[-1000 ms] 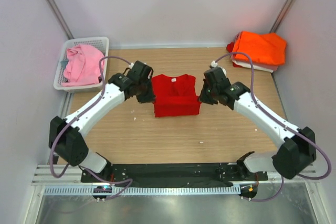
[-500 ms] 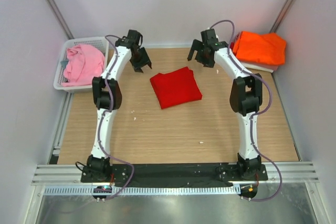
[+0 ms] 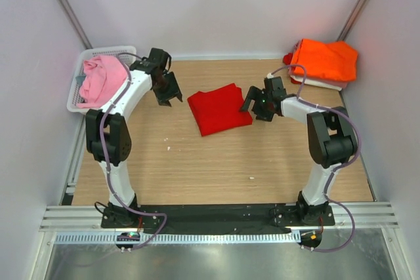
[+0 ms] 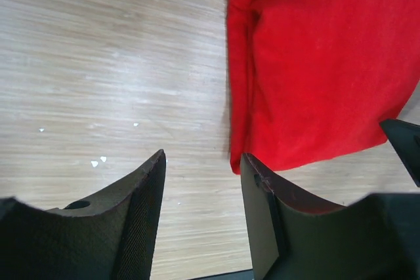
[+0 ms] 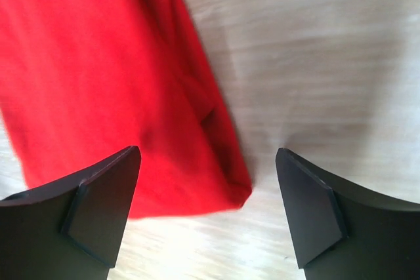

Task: Fold and stack the t-shirts
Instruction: Fold the tshirt

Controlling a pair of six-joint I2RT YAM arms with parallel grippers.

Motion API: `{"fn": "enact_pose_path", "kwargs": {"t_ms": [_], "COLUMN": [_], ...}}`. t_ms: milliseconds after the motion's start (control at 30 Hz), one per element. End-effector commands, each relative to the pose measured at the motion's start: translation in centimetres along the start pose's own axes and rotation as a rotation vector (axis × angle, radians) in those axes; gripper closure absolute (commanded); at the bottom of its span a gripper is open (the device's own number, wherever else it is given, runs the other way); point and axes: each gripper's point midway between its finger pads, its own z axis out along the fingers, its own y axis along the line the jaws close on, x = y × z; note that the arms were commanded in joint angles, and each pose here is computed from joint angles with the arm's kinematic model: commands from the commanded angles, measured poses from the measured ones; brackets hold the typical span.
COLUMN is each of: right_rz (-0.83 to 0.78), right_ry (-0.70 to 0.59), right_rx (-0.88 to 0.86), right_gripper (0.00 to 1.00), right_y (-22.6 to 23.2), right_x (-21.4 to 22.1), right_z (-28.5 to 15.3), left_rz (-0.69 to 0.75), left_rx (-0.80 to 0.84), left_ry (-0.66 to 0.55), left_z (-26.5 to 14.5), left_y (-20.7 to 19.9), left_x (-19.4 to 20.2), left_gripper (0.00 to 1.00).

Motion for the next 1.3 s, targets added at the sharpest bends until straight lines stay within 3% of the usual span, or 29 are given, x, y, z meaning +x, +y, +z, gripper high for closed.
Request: {"fn": "enact_pose_path", "kwargs": {"t_ms": [0,133,200,333,567,633,667,767,800,967,1100,1267], "right_rz": [-0.003,-0.029,-0.054,-0.155,-0.094,-0.082,-0.087,-0.086,-0.086,-0.043,-0.028,-0.109], "right_ry": [-0.018,0.061,0.078,-0.046,-0.211,-0.230,-0.175,-0.128,-0.125,-0.064,-0.014,0.067], "right_rx": [-0.109,-0.190,-0.265,-0.272,-0.055,-0.060,-0.072,-0.097,-0.106,-0.123,-0.140,-0.207], "right_gripper": [0.10,0.10,0.10,0.04,0.06,0.21,0.28,0.64,0.68,0.75,0.78,0.81], "right_y": [3.5,5.8,7.4,7.6,1.4,1.2,1.1,1.7,2.0,2.1,2.2,6.3], "right_x": [2.5,7.8,8.4,5.5,0.0,-1.4,-0.9,-1.8,-2.1,-1.5,2.0,8.1], "right_z": [-0.8,-2.4,-4.1,-9.4,-11.0,-10.1,-8.3,-5.3,-4.7,-1.8,-0.7,-1.4], "left_rz": [-0.005,0.003,0.024,0.082,0.071,0.068,0.069,0.075,0.084,0.149,0.189,0.216], "left_rx": [-0.003,0.036,0.028,-0.045,-0.053,-0.049,-0.048,-0.048,-0.048,-0.080,-0.144,-0.164], "left_ry": [-0.006,-0.002,-0.021,-0.065,-0.026,-0.028,-0.024,-0.028,-0.042,-0.043,-0.071,-0.075], "left_z": [0.3,-1.3,-2.8,-4.0,-2.7,-2.9,-3.1,-4.2,-4.7,-6.8,-7.3,-6.9], "left_y": [0.8,0.1,0.3,2.1,3.0,2.9,2.8,2.8,2.6,3.3,4.6,5.0], "left_x": [0.6,0.9,0.8,0.7,2.2,2.3,2.5,2.4,2.0,2.1,1.6,1.4], "left_gripper": [0.50,0.50,0.50,0.50,0.52,0.53,0.53,0.53,0.53,0.53,0.53,0.54]}}
